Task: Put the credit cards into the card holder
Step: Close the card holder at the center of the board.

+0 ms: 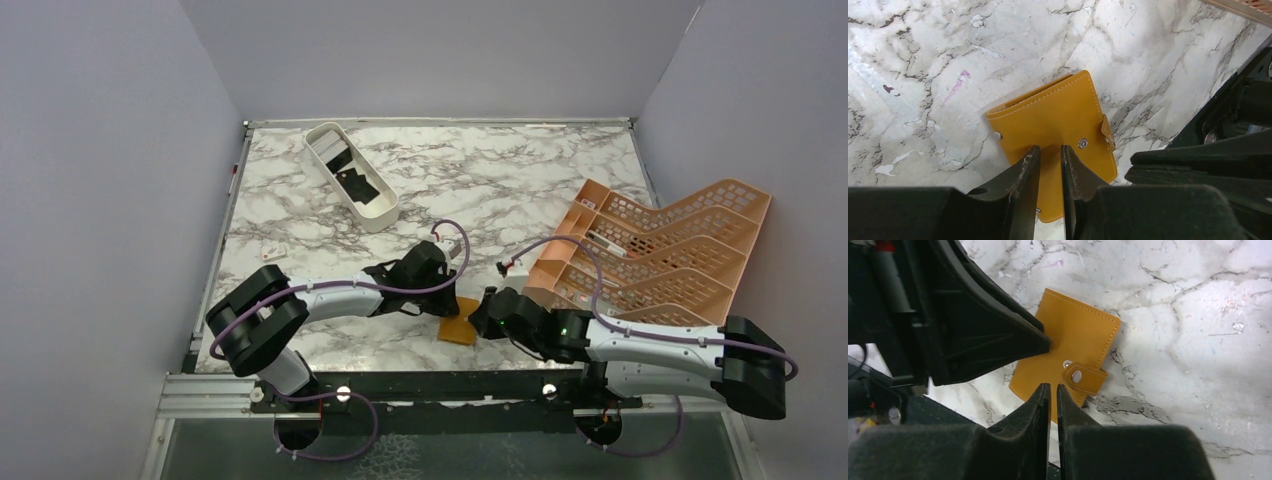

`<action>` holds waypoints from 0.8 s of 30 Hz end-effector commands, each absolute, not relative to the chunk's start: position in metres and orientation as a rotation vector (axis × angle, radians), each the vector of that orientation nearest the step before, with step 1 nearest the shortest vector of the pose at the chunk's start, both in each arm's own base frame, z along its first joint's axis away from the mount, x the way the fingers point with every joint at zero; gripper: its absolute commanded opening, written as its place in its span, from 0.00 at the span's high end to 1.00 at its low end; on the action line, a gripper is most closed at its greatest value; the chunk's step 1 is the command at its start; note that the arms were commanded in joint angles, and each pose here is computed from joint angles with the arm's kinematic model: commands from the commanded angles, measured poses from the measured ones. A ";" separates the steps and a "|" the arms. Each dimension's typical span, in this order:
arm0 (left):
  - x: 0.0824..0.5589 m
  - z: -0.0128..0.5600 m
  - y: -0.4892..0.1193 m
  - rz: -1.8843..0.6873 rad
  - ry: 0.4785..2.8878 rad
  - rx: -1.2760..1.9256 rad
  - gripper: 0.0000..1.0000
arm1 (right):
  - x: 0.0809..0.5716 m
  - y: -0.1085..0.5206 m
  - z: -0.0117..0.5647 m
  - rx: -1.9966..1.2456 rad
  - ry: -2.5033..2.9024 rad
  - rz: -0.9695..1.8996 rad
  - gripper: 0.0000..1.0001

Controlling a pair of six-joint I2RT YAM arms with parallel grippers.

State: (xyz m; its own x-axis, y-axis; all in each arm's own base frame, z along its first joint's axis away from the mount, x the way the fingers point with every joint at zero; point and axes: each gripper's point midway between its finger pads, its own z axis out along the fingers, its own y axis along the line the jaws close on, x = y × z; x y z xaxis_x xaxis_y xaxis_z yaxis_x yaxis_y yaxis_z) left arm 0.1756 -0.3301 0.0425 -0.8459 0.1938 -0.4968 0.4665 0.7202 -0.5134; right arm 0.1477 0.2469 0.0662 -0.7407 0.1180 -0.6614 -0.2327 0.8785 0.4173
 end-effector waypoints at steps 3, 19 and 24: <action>0.176 0.034 -0.325 -0.873 2.525 0.532 0.75 | 0.154 0.237 0.080 -0.079 2.306 0.603 0.85; 0.174 0.039 -0.326 -0.897 2.523 0.522 0.74 | 0.153 0.255 0.059 -0.103 2.355 0.679 0.86; 0.174 0.040 -0.326 -0.904 2.517 0.518 0.74 | 0.155 0.255 0.053 -0.108 2.358 0.655 0.86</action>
State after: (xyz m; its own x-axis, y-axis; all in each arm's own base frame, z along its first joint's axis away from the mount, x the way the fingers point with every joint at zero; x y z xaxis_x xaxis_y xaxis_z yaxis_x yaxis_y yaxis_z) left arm 0.1757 -0.3303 0.0424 -0.8437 0.1966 -0.4995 0.4706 0.7185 -0.5121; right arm 0.1521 0.2493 0.0524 -0.7748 0.0915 -0.6255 -0.2306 0.8804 0.4144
